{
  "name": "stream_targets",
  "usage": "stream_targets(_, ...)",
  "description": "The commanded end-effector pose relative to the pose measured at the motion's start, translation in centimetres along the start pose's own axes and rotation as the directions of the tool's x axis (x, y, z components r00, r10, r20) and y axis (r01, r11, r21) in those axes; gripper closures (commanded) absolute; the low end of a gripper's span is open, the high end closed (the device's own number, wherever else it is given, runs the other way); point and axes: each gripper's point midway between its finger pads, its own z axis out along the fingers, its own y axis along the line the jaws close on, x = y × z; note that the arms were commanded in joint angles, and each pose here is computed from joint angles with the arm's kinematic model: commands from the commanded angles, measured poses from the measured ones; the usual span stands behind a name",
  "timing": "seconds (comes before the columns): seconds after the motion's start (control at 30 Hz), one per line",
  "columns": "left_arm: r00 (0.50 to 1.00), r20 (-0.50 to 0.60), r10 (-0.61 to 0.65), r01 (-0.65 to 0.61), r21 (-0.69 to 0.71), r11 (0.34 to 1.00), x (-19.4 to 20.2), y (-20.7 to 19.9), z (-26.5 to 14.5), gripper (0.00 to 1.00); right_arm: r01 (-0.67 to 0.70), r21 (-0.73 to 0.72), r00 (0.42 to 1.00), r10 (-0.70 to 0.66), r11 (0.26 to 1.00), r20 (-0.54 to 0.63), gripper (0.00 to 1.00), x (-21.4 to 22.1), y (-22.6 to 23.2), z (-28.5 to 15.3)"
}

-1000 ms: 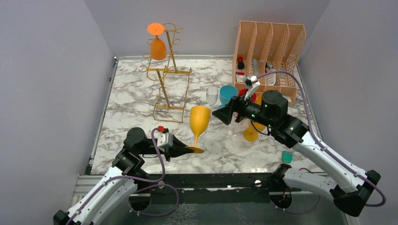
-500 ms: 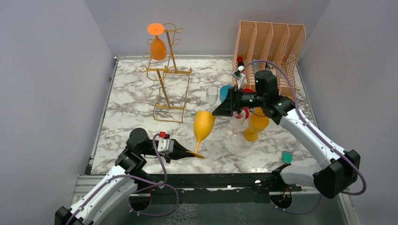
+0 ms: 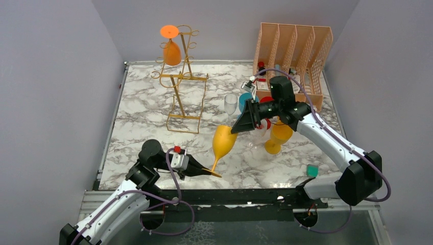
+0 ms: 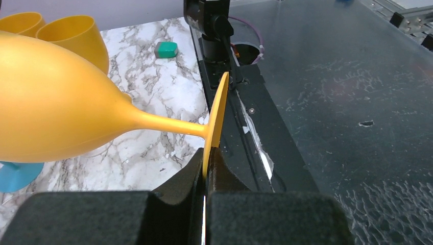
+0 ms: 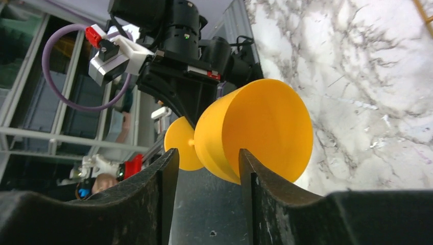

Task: Take the wine glass off the wine glass rack
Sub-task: Place the wine glass at the center of the board.

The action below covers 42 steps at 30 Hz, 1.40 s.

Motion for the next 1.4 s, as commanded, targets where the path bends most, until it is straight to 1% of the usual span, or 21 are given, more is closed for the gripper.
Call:
stream_targets(0.0,1.0,0.009,0.029,-0.029,0.041,0.999,0.0,-0.5,0.1,1.0,-0.029,-0.124,0.996,0.018,0.992,-0.091,0.54,1.6,1.2,0.6)
stream_targets(0.17,1.0,0.003,0.024,-0.025,0.032,0.999,0.2,-0.4,0.1,1.0,-0.034,-0.163,0.992,0.014,0.986,-0.124,0.6,2.0,1.9,0.9)
stream_targets(0.37,1.0,-0.001,0.026,-0.026,0.018,0.999,0.2,-0.2,0.0,1.0,-0.068,-0.203,0.985,0.034,0.977,-0.169,0.73,3.1,2.2,1.1)
stream_targets(0.5,1.0,-0.003,0.023,-0.023,0.007,1.0,0.2,0.0,0.0,1.0,-0.065,-0.208,0.985,0.029,0.976,-0.168,0.81,3.3,2.5,0.9)
stream_targets(0.57,1.0,-0.005,0.02,-0.02,0.004,1.0,0.3,0.0,0.0,1.0,-0.063,-0.212,0.986,0.027,0.975,-0.167,0.89,3.4,2.6,0.9)
stream_targets(0.73,1.0,-0.007,0.017,-0.017,-0.004,1.0,0.3,0.1,0.0,1.0,-0.059,-0.227,0.986,0.021,0.972,-0.164,0.96,3.5,3.1,0.7)
stream_targets(0.83,1.0,-0.008,0.016,-0.016,-0.008,1.0,0.3,0.2,0.0,1.0,-0.061,-0.232,0.986,0.023,0.971,-0.165,0.95,3.5,3.2,0.7)
stream_targets(0.87,1.0,-0.008,0.015,-0.015,-0.01,1.0,0.3,0.2,0.0,1.0,-0.063,-0.234,0.986,0.024,0.97,-0.166,0.91,3.6,3.2,0.7)
stream_targets(0.9,1.0,-0.009,0.014,-0.014,-0.012,1.0,0.4,0.3,0.0,1.0,-0.07,-0.236,0.985,0.03,0.969,-0.168,0.83,3.6,3.2,0.7)
stream_targets(0.93,1.0,-0.009,0.013,-0.013,-0.012,1.0,0.4,0.3,0.0,1.0,-0.073,-0.238,0.985,0.033,0.968,-0.169,0.77,3.6,3.2,0.7)
stream_targets(1.0,1.0,-0.01,0.011,-0.011,-0.012,1.0,0.5,0.3,0.0,1.0,-0.074,-0.245,0.985,0.032,0.967,-0.171,0.73,3.7,3.4,0.7)
stream_targets(1.03,1.0,-0.012,0.008,-0.008,-0.013,1.0,0.6,0.3,0.0,1.0,-0.073,-0.249,0.985,0.03,0.966,-0.173,0.73,3.8,3.5,0.6)
stream_targets(1.1,1.0,-0.014,0.004,-0.004,-0.013,1.0,0.6,0.3,0.0,1.0,-0.072,-0.258,0.984,0.026,0.963,-0.177,0.76,3.8,3.6,0.6)
stream_targets(1.27,0.999,0.001,-0.036,0.036,-0.05,0.998,0.4,1.0,0.1,1.0,-0.061,-0.251,0.986,0.019,0.966,-0.167,0.97,3.6,3.5,0.8)
stream_targets(1.37,0.999,0.014,-0.029,0.03,-0.049,0.998,0.0,1.1,0.2,1.0,-0.063,-0.243,0.986,0.023,0.968,-0.163,0.99,3.3,3.4,0.9)
